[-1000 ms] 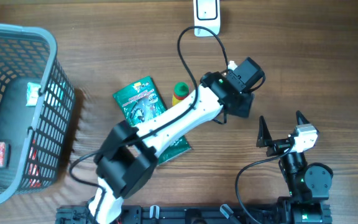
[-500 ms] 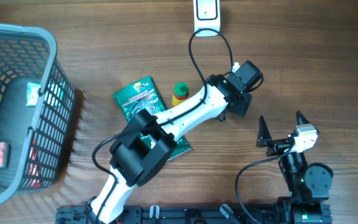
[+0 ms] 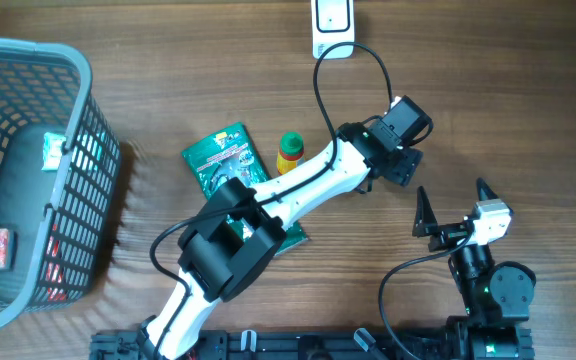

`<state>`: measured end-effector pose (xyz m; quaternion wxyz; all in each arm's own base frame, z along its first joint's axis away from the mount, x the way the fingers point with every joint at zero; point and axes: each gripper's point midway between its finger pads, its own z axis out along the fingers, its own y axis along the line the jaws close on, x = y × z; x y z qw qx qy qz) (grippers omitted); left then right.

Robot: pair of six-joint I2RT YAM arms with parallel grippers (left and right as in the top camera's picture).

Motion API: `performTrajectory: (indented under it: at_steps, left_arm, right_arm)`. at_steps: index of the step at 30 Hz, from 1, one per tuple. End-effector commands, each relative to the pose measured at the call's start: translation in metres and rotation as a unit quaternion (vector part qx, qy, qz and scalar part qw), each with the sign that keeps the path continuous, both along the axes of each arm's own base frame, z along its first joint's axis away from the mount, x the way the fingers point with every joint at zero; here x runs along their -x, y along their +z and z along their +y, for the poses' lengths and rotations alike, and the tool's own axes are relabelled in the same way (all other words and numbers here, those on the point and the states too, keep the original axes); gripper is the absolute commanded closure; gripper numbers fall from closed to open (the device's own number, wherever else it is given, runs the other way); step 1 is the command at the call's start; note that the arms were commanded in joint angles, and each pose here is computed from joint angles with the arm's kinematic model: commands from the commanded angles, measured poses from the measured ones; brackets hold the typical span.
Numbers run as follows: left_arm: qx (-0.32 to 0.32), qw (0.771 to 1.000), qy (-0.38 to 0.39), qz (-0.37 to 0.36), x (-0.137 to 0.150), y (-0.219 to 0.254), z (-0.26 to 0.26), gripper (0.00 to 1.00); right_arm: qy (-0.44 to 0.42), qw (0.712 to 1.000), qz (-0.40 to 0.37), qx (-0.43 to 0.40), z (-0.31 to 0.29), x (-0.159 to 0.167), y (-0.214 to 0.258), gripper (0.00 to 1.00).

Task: Scan the item barcode
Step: 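Place the green-lidded jar upright right of the sauce bottle, then grasp the pale green Zappy wipes pack in the basket with the left gripper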

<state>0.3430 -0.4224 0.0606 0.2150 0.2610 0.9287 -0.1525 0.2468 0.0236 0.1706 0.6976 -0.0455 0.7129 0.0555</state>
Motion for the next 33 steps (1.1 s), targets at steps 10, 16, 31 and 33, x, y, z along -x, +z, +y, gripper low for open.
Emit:
performTrajectory:
  at_steps: [10, 16, 31, 33]
  left_arm:
    - [-0.018, 1.000, -0.009, 0.014, 0.008, 0.004, 0.007, 0.00]
    - [-0.039, 0.996, 0.032, -0.074, -0.007, 0.080, 0.042, 0.00]
    - [0.057, 0.892, 0.354, -0.275, 0.023, 0.350, 0.311, 0.00]
    - [0.077, 0.835, 0.469, -0.277, 0.034, 0.361, 0.375, 0.00]
  right_arm:
    - [-0.003, 1.000, -0.004, 0.006, -0.001, 0.000, 0.001, 0.00]
    - [-0.003, 1.000, -0.004, 0.006, -0.001, 0.000, 0.001, 0.00]
    - [-0.003, 1.000, -0.004, 0.006, -0.001, 0.000, 0.001, 0.00]
    - [-0.003, 1.000, -0.004, 0.006, -0.001, 0.000, 0.001, 0.00]
